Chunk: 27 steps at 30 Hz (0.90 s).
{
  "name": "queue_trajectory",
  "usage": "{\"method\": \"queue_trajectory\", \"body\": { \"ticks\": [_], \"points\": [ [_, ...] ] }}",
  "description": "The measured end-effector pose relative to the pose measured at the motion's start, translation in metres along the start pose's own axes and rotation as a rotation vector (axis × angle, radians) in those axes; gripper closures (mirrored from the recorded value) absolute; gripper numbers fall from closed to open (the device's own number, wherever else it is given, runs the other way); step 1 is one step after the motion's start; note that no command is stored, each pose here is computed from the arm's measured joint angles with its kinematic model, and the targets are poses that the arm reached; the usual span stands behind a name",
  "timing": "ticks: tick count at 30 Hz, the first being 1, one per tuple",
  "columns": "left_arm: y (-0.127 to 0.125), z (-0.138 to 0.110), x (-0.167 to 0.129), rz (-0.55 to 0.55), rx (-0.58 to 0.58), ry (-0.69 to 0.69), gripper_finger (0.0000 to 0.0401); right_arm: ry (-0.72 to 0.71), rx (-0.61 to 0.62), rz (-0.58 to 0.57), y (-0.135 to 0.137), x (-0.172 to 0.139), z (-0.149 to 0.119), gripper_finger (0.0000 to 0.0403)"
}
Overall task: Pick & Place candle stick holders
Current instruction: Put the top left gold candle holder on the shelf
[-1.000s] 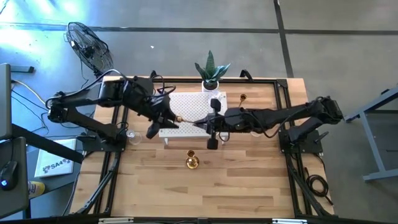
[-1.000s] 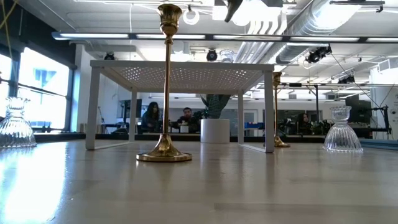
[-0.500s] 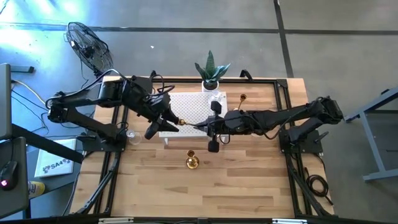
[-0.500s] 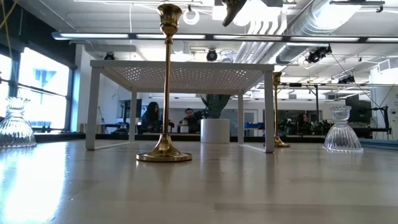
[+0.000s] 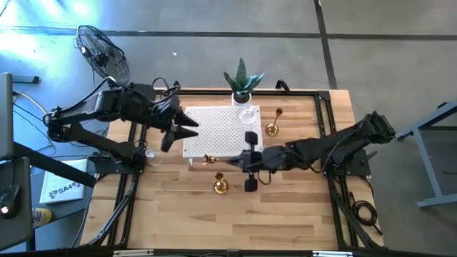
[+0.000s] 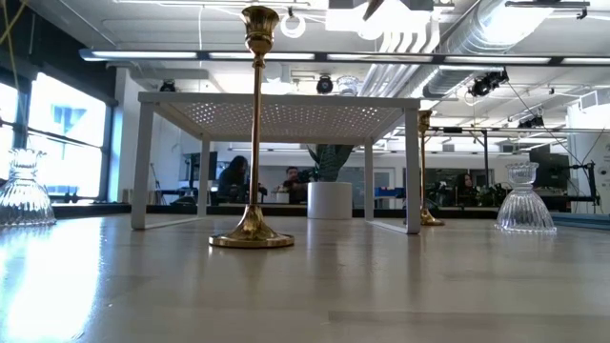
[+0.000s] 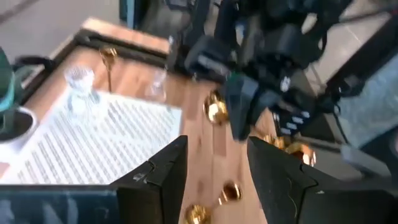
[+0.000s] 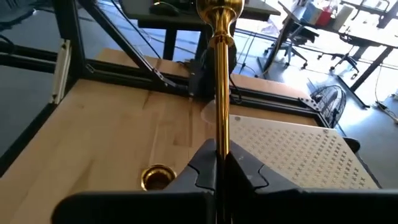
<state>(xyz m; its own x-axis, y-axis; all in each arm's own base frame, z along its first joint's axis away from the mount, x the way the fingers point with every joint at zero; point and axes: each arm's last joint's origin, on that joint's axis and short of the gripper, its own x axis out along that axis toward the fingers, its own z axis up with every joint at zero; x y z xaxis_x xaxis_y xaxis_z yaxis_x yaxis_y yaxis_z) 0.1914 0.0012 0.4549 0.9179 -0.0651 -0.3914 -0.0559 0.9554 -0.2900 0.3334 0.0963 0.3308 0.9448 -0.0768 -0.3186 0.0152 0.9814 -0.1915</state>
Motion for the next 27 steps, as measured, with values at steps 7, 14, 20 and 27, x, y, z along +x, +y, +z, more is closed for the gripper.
{"method": "queue_trajectory", "body": {
  "ticks": [7, 14, 20, 27],
  "points": [
    [0.005, -0.022, -0.021, 0.059, -0.074, 0.18, 0.0238, -0.174, -0.028, 0.154, 0.029, -0.026, 0.021, 0.0401],
    [0.008, -0.033, -0.025, 0.121, -0.179, 0.288, 0.0238, -0.438, -0.162, 0.228, 0.037, -0.056, 0.049, 0.0401],
    [0.008, -0.035, -0.025, 0.115, -0.183, 0.305, 0.0238, -0.496, -0.159, 0.309, 0.018, -0.039, 0.042, 0.0401],
    [0.01, -0.039, -0.027, 0.149, -0.157, 0.34, 0.0238, -0.599, -0.027, 0.343, -0.032, -0.01, -0.011, 0.0401]
  ]
}}
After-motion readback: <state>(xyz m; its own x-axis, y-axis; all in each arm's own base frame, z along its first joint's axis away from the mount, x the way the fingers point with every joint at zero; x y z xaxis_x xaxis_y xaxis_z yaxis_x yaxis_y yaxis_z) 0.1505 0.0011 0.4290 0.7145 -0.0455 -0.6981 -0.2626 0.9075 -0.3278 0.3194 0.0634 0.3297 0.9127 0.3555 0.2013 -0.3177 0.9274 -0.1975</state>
